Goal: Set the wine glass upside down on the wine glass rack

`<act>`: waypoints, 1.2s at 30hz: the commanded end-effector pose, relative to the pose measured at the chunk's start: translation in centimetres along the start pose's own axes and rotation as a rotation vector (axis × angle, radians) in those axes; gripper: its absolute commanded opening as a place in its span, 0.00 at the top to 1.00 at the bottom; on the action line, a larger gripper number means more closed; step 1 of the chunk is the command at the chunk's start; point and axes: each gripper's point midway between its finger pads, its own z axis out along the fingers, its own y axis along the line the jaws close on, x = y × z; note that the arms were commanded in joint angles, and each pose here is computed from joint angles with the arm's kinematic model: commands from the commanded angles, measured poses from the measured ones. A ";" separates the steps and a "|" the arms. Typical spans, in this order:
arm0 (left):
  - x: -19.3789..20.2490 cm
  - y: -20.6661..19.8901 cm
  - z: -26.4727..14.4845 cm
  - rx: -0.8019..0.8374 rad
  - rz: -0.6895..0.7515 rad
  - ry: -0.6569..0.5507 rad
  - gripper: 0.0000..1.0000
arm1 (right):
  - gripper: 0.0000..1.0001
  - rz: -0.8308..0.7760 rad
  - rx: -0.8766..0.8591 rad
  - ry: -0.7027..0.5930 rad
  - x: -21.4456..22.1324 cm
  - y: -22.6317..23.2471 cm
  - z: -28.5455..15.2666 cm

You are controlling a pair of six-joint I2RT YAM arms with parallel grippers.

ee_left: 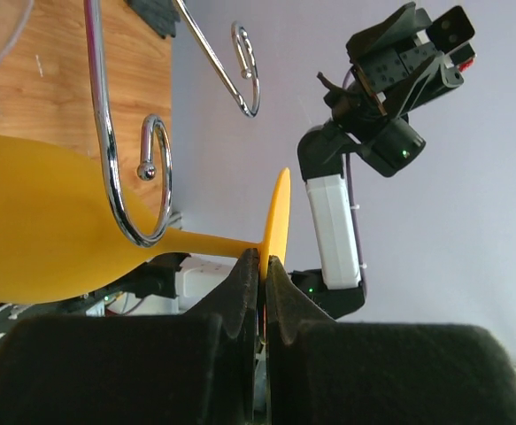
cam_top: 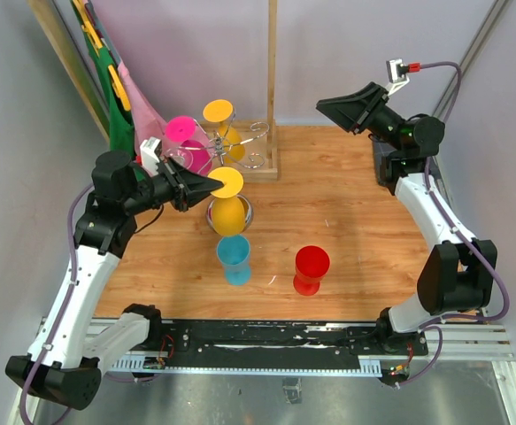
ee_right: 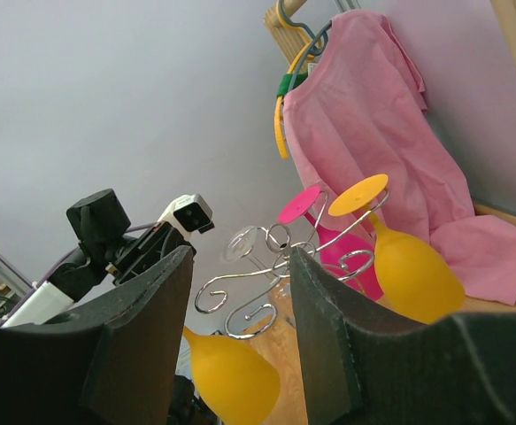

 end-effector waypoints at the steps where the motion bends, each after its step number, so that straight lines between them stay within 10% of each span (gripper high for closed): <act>1: -0.7 -1.7 -0.2 0.027 0.057 -0.051 1.00 | 0.51 -0.048 -0.033 -0.029 -1.0 1.2 -0.6; 36: -3.2 -0.8 0.9 -0.043 0.077 -0.242 1.00 | 0.51 -0.015 -0.050 -0.040 -1.0 0.0 -0.7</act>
